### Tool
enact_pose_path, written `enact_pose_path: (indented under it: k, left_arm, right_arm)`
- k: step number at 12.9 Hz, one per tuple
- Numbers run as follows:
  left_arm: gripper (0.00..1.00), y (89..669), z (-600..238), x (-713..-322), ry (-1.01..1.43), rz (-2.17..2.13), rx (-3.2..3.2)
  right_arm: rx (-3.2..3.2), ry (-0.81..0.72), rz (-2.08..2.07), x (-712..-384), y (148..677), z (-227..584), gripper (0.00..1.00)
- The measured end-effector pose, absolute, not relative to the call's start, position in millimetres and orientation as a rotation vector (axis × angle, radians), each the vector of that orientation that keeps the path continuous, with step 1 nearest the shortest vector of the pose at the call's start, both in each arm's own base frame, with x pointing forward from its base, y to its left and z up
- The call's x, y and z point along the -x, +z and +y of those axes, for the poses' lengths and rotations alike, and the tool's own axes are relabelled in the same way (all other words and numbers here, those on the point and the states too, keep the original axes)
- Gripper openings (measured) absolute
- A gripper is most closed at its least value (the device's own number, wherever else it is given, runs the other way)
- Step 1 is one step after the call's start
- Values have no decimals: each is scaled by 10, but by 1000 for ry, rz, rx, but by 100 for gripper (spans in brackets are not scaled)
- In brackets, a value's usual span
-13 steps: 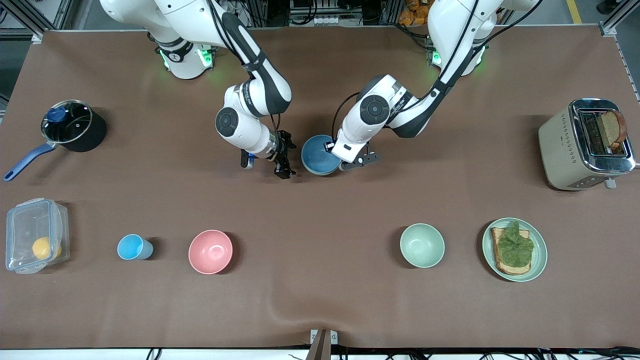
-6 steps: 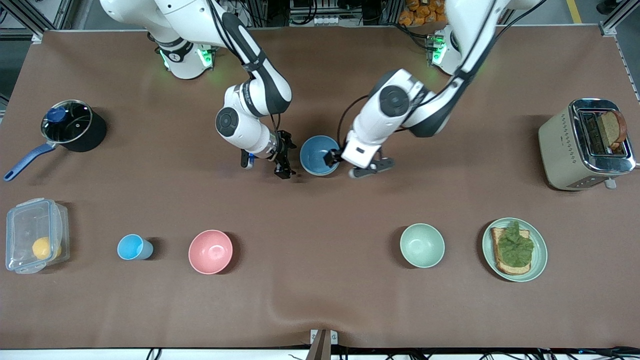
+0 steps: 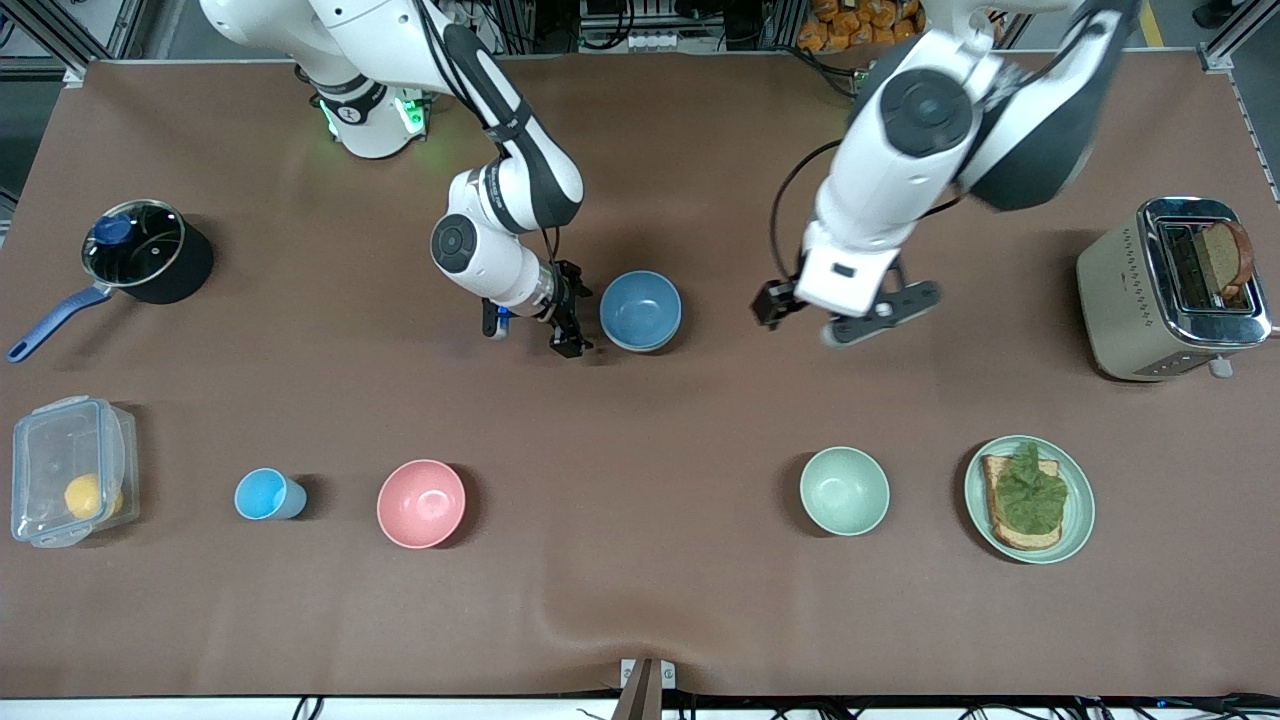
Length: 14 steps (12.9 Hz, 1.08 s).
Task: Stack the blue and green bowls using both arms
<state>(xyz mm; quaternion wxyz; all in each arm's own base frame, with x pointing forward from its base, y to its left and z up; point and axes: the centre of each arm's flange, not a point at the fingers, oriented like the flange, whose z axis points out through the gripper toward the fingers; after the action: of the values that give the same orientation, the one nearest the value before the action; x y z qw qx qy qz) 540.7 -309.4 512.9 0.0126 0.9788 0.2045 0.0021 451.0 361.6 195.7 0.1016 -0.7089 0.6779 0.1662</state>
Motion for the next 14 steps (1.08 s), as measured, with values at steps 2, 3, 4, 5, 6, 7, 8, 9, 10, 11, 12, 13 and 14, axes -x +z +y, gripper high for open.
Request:
enact_pose_path:
  k: [2,3,4,5,6,7,8,9,10,11,12,13,14]
  left_arm:
    - [100,5427,-2723,-5539,18,605,-3066]
    - [100,5532,-2512,-5598,32,575,-3074]
    - [100,5608,-2318,-5648,44,545,-3081]
    - [100,5663,-2144,-5696,54,525,-3085]
    - [100,5712,-1996,-5737,54,521,-3088]
    - [100,5771,-1864,-5766,44,530,-3091]
    - [100,5834,-1745,-5781,29,547,-3094]
    - [100,5880,-1636,-5782,2,556,-3102]
    - [100,5899,-1561,-5784,-21,548,-3111]
    - [100,5908,-1516,-5790,-35,534,-3116]
    - [100,5910,-1487,-5795,-47,511,-3122]
    - [100,5906,-1464,-5796,-62,486,-3129]
    - [100,5909,-1431,-5795,-75,455,-3137]
  right_arm:
    - [2175,534,1942,-4534,1973,3345,100]
    - [2214,575,1914,-4585,1992,3147,100]
    - [2245,612,1884,-4650,2038,2951,100]
    - [2276,636,1858,-4715,2106,2782,100]
    - [2323,648,1837,-4755,2182,2645,100]
    - [2380,659,1822,-4779,2260,2520,100]
    - [2432,674,1812,-4805,2344,2375,100]
    - [2476,693,1806,-4852,2446,2215,100]
    - [2510,711,1802,-4909,2560,2084,100]
    - [2536,720,1801,-4977,2679,1968,100]
    - [2569,718,1783,-5047,2797,1857,100]
    - [2616,712,1742,-5119,2929,1729,100]
    - [2664,722,1675,-5195,3075,1559,100]
